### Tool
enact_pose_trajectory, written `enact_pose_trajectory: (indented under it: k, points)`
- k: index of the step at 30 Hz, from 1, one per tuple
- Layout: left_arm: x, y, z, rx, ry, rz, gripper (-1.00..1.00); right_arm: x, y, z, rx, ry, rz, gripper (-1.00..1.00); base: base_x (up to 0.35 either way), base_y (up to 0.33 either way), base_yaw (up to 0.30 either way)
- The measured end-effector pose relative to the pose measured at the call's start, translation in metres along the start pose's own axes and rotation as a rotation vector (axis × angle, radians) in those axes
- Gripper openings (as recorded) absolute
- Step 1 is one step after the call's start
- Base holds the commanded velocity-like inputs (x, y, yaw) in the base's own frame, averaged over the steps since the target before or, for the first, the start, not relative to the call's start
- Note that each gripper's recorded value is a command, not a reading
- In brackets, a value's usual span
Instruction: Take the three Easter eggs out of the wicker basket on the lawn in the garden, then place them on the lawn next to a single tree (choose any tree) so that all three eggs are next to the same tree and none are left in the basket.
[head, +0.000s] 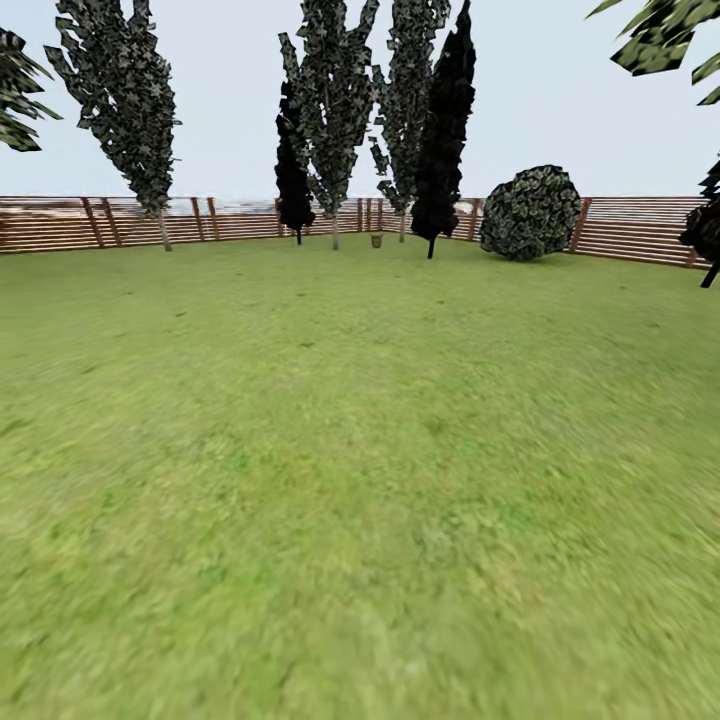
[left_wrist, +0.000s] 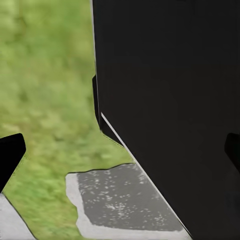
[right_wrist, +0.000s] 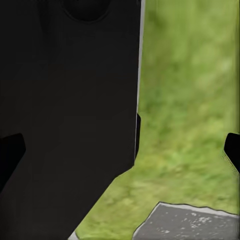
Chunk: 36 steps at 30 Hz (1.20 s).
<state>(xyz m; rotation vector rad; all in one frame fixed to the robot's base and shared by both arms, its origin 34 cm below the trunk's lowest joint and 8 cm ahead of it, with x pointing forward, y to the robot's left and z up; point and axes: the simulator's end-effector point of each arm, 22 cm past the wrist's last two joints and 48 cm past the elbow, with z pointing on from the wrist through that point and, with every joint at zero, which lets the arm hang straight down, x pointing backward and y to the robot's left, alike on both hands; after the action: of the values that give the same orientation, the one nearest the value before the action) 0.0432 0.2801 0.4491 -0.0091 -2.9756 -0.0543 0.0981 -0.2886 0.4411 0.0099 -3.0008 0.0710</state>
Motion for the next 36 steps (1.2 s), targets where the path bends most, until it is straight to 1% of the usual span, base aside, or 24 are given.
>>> enact_pose_trajectory:
  k: [36]
  points:
    - [-0.0007,0.0011,0.0000,-0.001,-0.002,0.000,1.00,0.0004,0.0000,0.0000,0.000,0.001,0.005,1.00,0.330,0.000,0.000]
